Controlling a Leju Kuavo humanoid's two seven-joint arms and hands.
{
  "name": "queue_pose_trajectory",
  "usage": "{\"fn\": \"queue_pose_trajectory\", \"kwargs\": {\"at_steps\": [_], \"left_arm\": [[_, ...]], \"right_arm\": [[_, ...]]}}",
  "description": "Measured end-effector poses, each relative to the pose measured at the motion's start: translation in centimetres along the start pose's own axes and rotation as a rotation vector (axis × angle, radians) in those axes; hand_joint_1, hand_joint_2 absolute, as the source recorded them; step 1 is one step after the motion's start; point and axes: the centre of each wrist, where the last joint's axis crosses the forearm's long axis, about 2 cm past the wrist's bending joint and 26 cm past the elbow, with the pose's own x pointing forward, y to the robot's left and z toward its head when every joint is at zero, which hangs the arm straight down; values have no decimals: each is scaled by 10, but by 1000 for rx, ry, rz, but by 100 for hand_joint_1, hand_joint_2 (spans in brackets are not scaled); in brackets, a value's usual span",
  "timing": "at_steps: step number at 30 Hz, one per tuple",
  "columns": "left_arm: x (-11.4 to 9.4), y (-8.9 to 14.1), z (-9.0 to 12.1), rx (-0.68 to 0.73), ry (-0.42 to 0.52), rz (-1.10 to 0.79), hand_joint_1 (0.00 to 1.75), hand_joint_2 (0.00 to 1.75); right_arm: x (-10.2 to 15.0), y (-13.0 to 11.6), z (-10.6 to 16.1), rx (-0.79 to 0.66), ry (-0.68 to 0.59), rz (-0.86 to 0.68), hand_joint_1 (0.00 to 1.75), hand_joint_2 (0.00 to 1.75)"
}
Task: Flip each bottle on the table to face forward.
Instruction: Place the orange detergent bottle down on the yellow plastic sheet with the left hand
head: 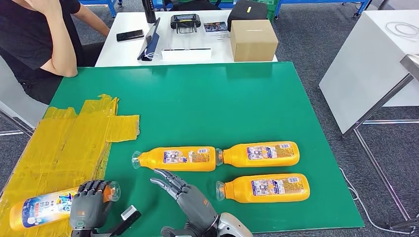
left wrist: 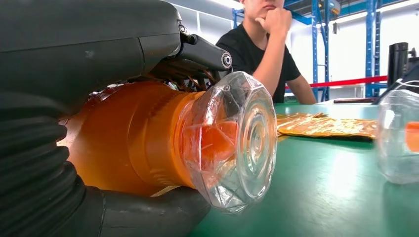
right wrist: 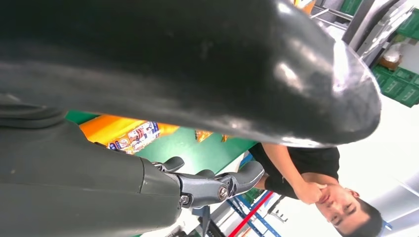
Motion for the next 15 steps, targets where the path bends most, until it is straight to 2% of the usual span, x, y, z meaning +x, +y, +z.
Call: {"fn": "queue_pose_trajectory", "kwargs": {"at_steps": [3,4,7,8,12,15], "left_arm": [[9,0,2,-4,-23,12,175,175],[13,0,3,-5,-26,23,134,175],[29,0,2,-20,-27,72,3,44],[35,1,1,-36,-28,96,0,0],[55,3,-2,-149,-48,232,0,0],[63,6,-3,-169,-80,287,0,0]], "right_arm": [[0,0,0,-2,10,1,0,0],[0,0,0,-3,14,2,0,0],[0,0,-1,-5,24,7,0,0],[0,-1,-1,-5,27,9,0,0],[0,-1,-1,-7,38,18,0,0],[-1,-1,0,-10,44,19,0,0]]}}
